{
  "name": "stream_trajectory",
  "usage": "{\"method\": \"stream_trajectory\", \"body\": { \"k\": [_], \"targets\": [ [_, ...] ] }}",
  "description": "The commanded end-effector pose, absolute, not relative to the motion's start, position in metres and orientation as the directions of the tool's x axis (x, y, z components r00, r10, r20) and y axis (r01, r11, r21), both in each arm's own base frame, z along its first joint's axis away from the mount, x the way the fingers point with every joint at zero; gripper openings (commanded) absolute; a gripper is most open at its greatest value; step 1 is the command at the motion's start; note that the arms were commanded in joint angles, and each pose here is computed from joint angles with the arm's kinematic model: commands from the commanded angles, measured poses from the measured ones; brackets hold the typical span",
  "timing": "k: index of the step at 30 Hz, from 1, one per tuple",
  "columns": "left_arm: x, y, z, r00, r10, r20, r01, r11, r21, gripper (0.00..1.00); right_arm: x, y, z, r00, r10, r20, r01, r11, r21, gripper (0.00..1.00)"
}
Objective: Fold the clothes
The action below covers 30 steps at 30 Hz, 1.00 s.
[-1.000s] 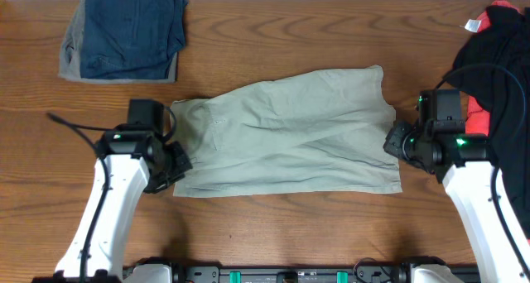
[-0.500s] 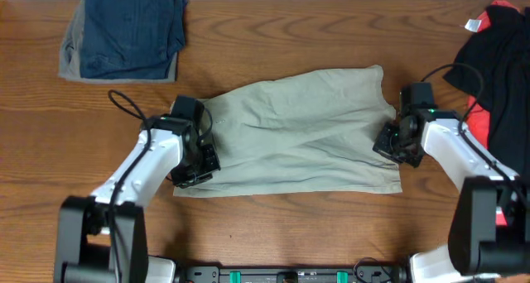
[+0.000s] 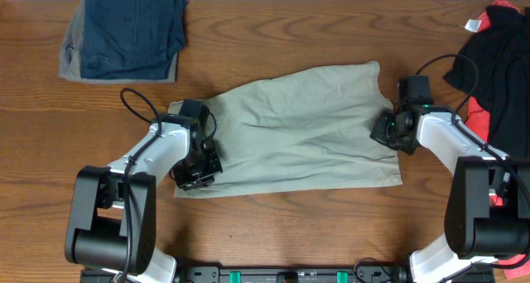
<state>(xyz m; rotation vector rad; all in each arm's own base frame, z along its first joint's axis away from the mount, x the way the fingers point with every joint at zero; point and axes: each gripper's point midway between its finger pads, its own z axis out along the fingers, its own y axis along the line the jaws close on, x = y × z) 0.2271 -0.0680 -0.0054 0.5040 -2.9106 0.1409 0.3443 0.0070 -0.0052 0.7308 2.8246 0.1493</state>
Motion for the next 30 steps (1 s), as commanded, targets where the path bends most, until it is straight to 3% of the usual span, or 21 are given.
{"method": "stream_trajectory", "body": {
  "k": [1,14,22,25,26,28,30],
  "targets": [
    [0.223,-0.047,-0.011,-0.919,-0.357,0.166,-0.353,0.934,0.056,0.06,0.332,-0.006,-0.033,-0.861,0.481,-0.164,0.478,0.876,0.061,0.01],
    [0.228,0.003,-0.01,-0.88,-0.464,0.103,-0.444,0.88,0.168,0.06,0.346,-0.043,-0.024,-0.82,0.503,-0.274,0.532,0.846,-0.038,0.01],
    [0.239,0.002,0.025,-0.894,-0.448,0.022,-0.443,0.889,0.115,0.06,0.36,-0.047,0.029,-0.838,0.487,-0.248,0.514,0.856,-0.058,0.02],
    [0.243,-0.001,0.044,-0.895,-0.444,-0.041,-0.446,0.893,0.067,0.08,0.367,-0.043,0.057,-0.835,0.489,-0.255,0.511,0.859,-0.027,0.18],
    [0.244,-0.004,0.05,-0.896,-0.44,-0.054,-0.442,0.896,0.041,0.13,0.369,-0.04,0.064,-0.834,0.489,-0.256,0.507,0.862,-0.007,0.24],
    [0.245,-0.009,0.059,-0.896,-0.439,-0.07,-0.44,0.898,-0.001,0.33,0.372,-0.032,0.074,-0.837,0.485,-0.251,0.492,0.87,0.042,0.31],
    [0.247,-0.012,0.066,-0.894,-0.44,-0.09,-0.438,0.898,-0.034,0.61,0.375,-0.017,0.078,-0.857,0.46,-0.233,0.444,0.888,0.121,0.39]
  ]
}}
